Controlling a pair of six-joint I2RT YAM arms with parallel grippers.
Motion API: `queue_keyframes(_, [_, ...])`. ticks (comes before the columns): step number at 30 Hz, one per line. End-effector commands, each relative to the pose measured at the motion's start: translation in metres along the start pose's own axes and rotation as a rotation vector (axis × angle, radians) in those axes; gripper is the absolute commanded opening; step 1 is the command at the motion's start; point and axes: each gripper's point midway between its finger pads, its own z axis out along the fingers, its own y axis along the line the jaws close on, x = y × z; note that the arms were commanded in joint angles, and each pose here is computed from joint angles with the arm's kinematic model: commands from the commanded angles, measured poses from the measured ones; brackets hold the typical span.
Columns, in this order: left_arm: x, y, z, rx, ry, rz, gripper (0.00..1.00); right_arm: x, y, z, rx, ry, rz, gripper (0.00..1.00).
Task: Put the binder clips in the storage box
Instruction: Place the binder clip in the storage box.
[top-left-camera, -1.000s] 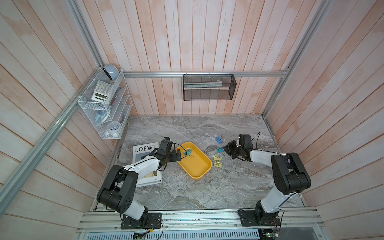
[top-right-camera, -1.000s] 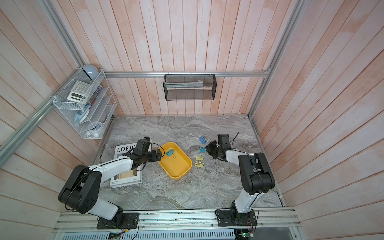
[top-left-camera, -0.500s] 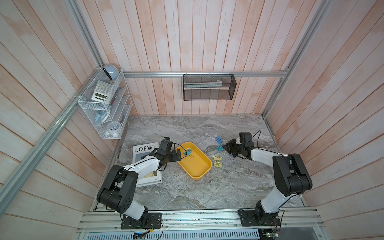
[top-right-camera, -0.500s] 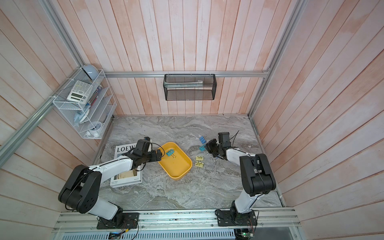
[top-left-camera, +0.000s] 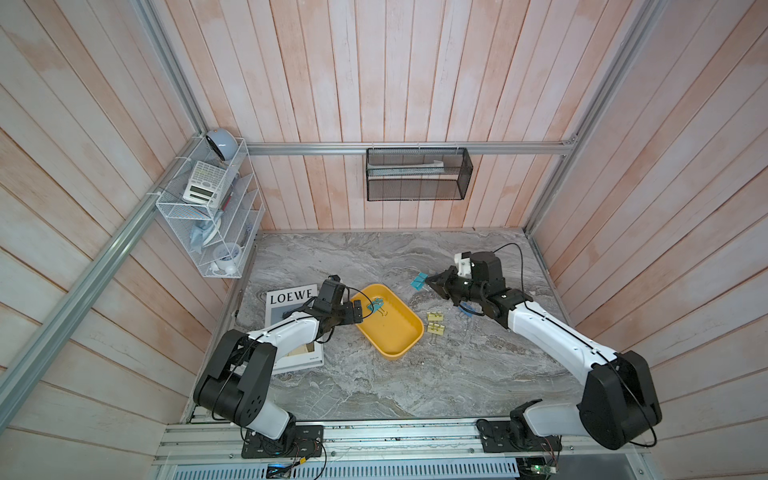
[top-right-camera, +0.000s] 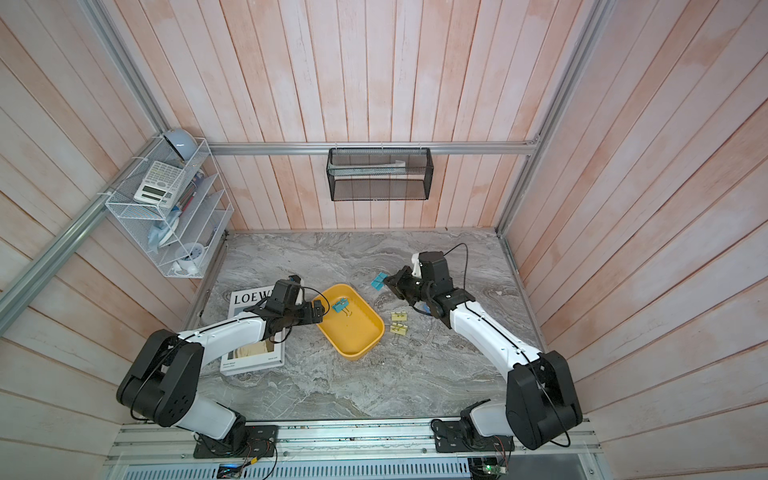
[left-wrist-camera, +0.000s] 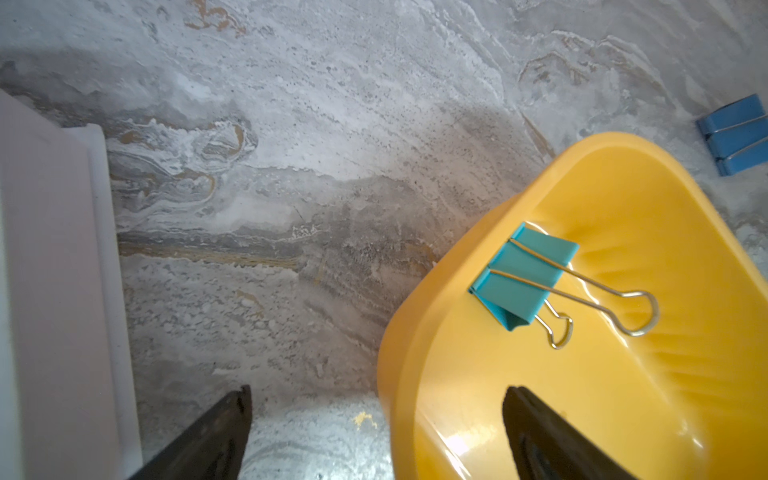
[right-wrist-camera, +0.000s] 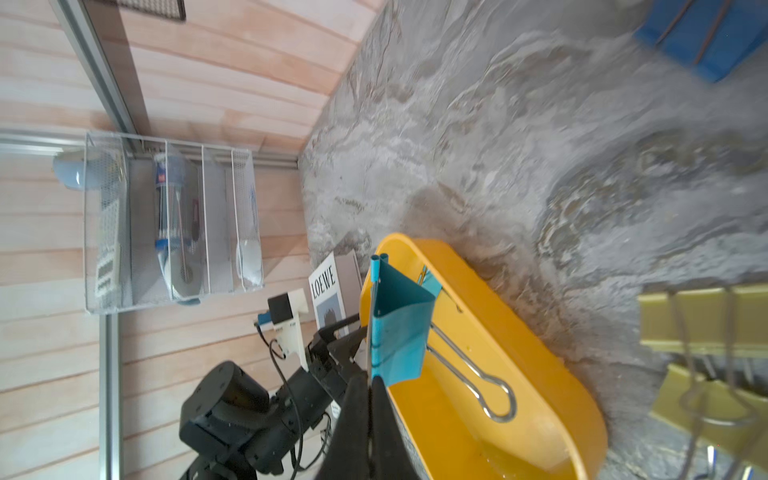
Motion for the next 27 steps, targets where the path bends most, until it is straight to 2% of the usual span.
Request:
queue_keyframes(1, [0.003,0.001,0.004,0.014,0.003,-0.018,1.00,0.031,-0.016,0.018,0.074,0.063,-0.014,0.00])
queue_keyframes(11, [0.001,0.000,0.001,0.016,0.000,-0.019,1.00,0.076,-0.030,0.057,0.117,0.150,-0.039,0.00])
queue_keyframes(27, [0.003,-0.002,0.002,0.024,0.005,-0.018,1.00,0.077,-0.060,0.111,0.179,0.146,0.010,0.00])
